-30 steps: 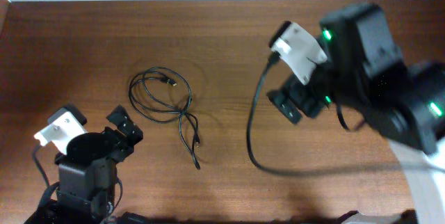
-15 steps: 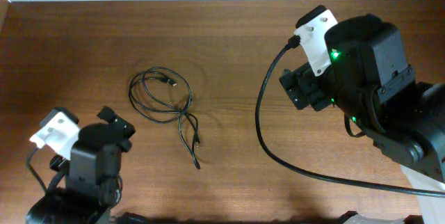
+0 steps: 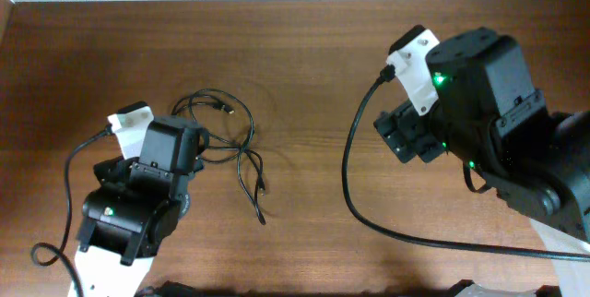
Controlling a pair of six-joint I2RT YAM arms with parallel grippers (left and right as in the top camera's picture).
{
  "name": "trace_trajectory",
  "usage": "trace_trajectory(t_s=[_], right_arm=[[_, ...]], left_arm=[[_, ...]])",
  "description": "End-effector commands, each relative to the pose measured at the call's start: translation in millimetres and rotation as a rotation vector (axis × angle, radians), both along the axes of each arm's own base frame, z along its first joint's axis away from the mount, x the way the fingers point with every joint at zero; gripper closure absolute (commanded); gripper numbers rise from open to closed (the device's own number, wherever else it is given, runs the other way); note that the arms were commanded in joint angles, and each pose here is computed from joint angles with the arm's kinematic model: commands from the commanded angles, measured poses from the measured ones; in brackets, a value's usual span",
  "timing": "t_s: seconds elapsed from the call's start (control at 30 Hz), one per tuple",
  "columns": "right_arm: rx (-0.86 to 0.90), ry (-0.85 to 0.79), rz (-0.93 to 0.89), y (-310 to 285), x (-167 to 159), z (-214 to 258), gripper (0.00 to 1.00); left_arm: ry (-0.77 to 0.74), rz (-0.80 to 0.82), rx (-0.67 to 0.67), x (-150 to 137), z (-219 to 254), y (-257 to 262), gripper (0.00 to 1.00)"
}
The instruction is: Untangle cables
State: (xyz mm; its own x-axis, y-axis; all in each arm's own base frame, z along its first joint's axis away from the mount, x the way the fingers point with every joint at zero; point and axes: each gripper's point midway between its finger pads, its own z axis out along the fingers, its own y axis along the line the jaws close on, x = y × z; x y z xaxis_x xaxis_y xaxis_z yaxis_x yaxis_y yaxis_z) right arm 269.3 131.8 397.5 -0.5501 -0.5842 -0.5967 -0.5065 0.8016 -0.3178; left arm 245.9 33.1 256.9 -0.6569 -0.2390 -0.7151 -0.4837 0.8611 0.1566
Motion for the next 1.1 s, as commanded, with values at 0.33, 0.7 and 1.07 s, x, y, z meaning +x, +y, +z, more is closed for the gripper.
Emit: trace_trajectory(t_s=[0.33,0.7,1.07], right_arm=[[0.066,0.108,-0.147,-34,-44,-83,0.01],[0.368,0.31,-0.068,38,-40,-222,0.01],[0.599,0.568,-0.041,139,-12,-307,0.12]], left_arm=[[-0.109,-0.129,-0.098,-4,25,-17,0.01],[-0.173,-0.088,-0.213,3,27,-27,0.0],[-0.207,-0.09,-0.224,7,33,-29,0.01]])
